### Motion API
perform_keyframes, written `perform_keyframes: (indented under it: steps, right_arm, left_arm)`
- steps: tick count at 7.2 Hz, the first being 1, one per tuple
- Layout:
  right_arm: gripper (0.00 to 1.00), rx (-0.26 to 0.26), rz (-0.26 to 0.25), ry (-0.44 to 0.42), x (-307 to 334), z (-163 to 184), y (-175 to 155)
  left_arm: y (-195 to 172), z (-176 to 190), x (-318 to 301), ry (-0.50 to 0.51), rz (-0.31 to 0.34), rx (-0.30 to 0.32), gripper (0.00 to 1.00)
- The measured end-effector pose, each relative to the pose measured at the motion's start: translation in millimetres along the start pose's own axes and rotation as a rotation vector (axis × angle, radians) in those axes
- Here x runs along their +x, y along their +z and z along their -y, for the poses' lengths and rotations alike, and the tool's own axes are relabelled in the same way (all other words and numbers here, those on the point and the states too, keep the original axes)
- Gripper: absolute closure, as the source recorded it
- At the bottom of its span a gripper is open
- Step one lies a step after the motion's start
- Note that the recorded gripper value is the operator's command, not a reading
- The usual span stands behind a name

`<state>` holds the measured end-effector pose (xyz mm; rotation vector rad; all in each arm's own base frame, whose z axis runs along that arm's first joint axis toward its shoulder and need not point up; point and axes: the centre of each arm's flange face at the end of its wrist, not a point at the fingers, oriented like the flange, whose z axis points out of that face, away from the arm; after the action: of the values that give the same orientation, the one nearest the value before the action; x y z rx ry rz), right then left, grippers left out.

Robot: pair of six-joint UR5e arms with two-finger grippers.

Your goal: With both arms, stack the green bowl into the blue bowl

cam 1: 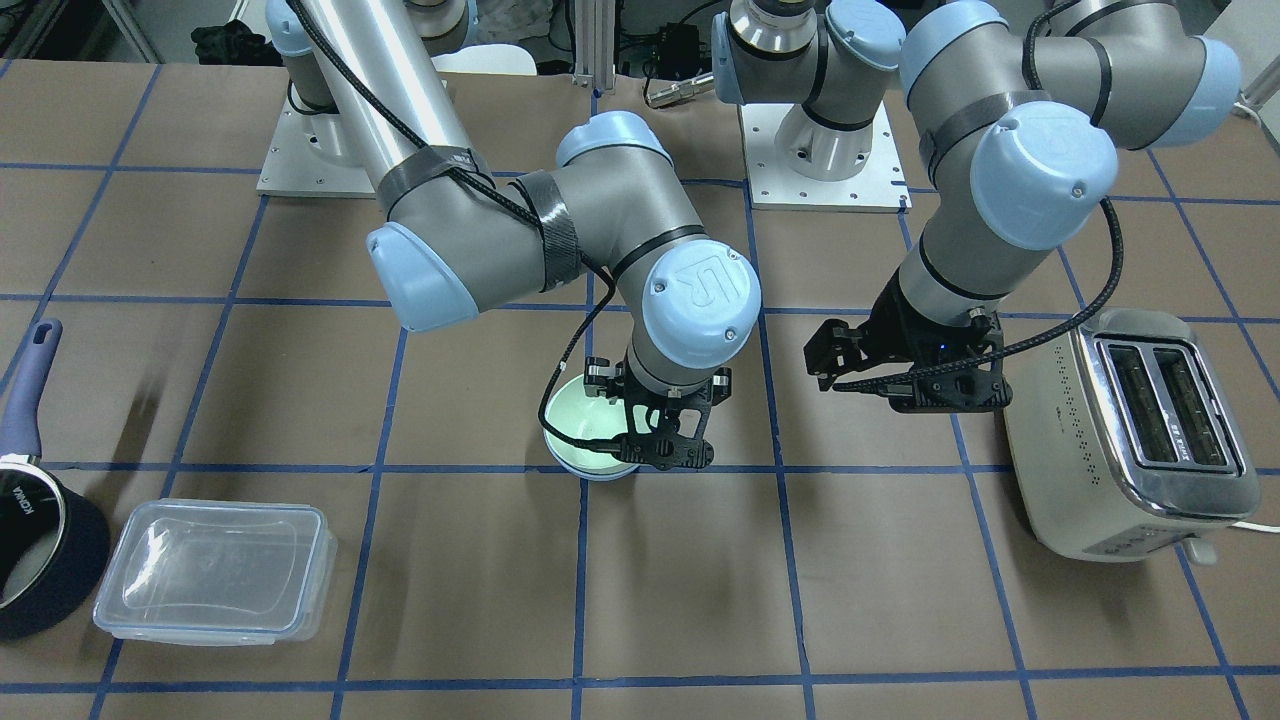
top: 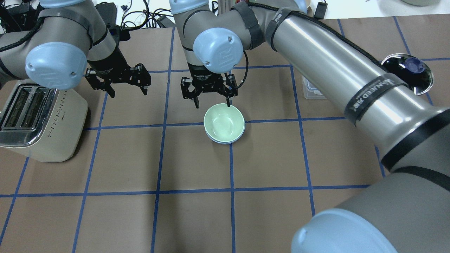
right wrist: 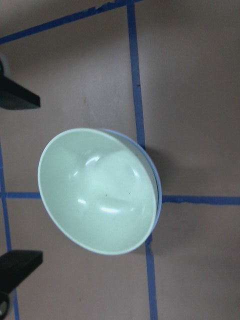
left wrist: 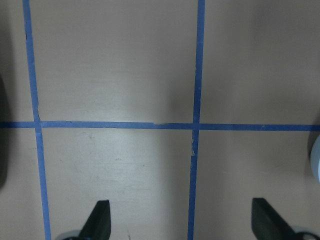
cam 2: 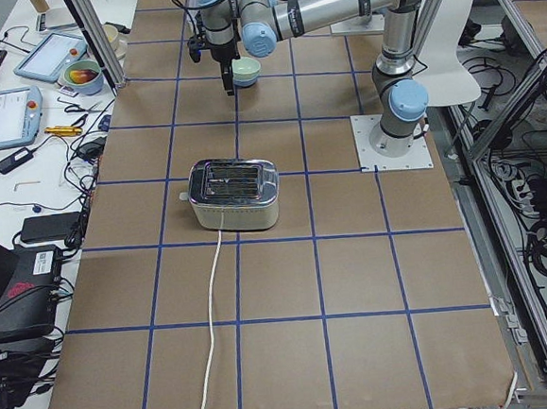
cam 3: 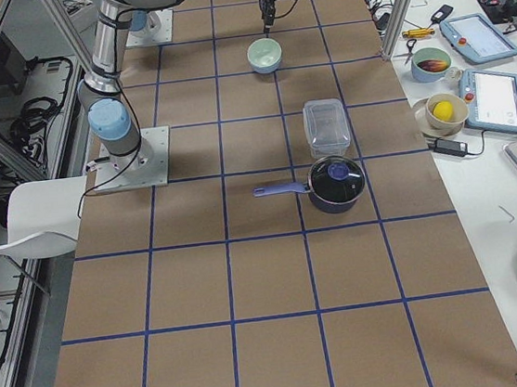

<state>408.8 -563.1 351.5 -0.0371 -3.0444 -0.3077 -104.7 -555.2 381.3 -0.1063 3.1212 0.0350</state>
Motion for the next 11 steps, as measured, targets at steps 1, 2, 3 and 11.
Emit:
perform_keyframes:
  steps: [1,2,3,11]
  right_arm:
    - [0.00,0.014,-0.001,-0.022,32,0,-24]
    - [0.00,0.024,0.006,-0.044,67,2,-47]
    - [0.00,0.021,0.004,-0.081,102,1,-65]
    - [0.02,0.034,0.021,-0.099,206,-42,-87]
  left_arm:
    - [-3,-5,9,0.004,0.035,0.007,0.00]
    - [-8,-14,28,0.033,0.087,0.012,0.00]
    - [-14,-28,55,0.057,0.111,0.019,0.00]
    - [-88,-102,78,0.242,0.016,-0.070,0.00]
